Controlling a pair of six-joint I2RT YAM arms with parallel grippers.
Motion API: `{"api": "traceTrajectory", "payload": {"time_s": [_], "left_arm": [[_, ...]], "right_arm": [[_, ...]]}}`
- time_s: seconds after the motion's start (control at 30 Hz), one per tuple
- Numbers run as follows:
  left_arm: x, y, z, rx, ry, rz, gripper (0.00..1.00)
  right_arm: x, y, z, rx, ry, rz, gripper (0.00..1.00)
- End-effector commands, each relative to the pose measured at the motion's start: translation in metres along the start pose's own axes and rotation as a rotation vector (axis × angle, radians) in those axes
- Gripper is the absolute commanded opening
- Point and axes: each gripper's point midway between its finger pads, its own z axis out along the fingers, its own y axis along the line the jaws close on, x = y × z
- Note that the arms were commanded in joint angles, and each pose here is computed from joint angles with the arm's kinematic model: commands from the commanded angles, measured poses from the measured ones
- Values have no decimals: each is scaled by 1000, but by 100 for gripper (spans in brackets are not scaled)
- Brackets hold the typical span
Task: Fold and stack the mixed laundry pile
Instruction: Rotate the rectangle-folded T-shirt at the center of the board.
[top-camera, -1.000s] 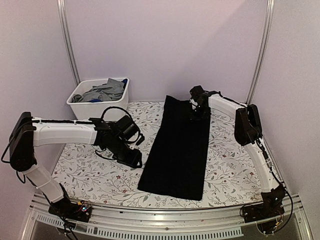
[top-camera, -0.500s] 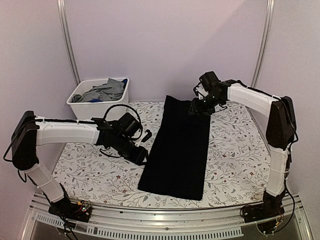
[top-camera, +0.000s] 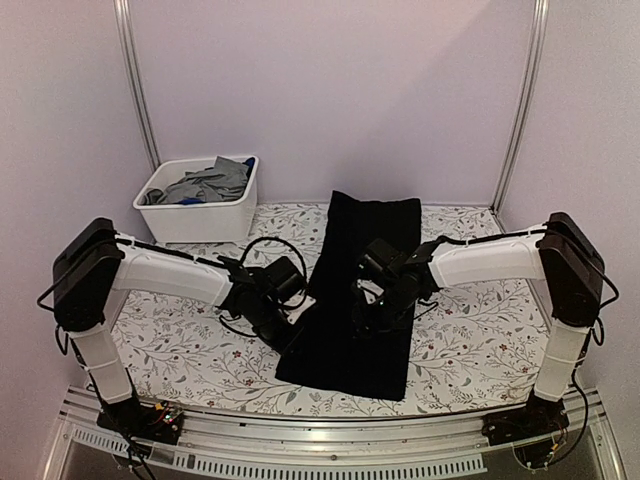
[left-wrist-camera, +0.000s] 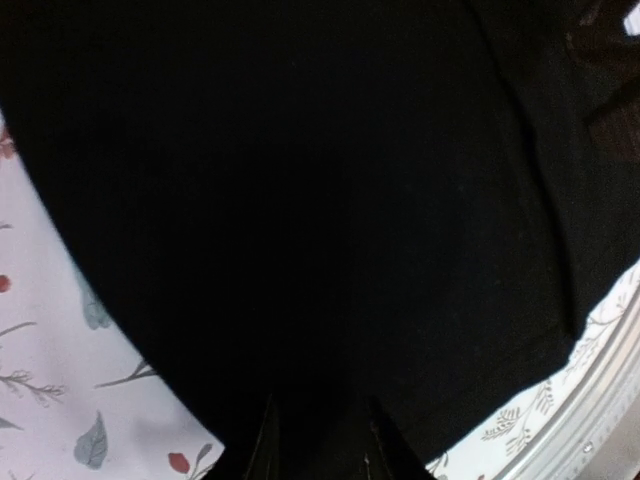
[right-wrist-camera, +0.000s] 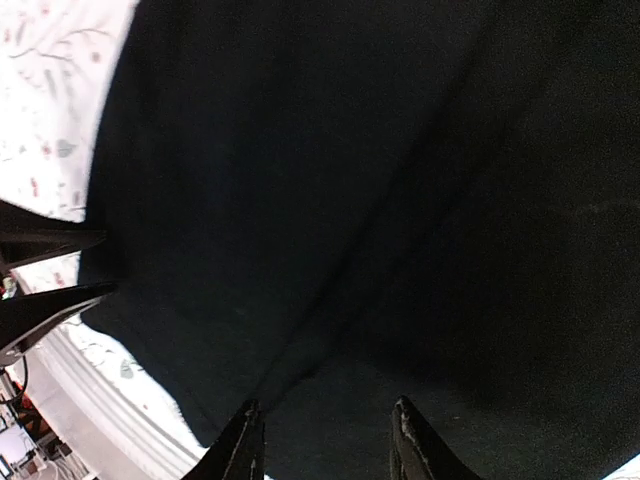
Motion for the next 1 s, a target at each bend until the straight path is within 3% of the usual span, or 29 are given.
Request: {"api": "traceTrajectory", "payload": {"time_s": [0.0, 0.33, 0.53, 0.63, 0.8, 0.87, 0.97], "left_arm": [[26, -21, 23, 17, 92, 74, 25], [51, -67, 43, 41, 171, 153, 22], [52, -61, 24, 13, 135, 114, 23], [48, -57, 10, -12, 93, 110, 30], [16, -77, -44, 82, -155, 93, 53], [20, -72, -56, 116, -191, 37, 55], [42, -59, -56, 163, -155, -58, 55]], "right_arm": [[24, -19, 15, -11, 58, 134, 41], [74, -63, 17, 110, 139, 186, 40], [83, -67, -3, 129, 124, 193, 40], [80, -60, -12, 100, 102, 170, 41], [41, -7, -60, -46, -66, 95, 44], [45, -2, -74, -80, -84, 127, 44], [74, -13, -76, -112, -57, 243, 47]]}}
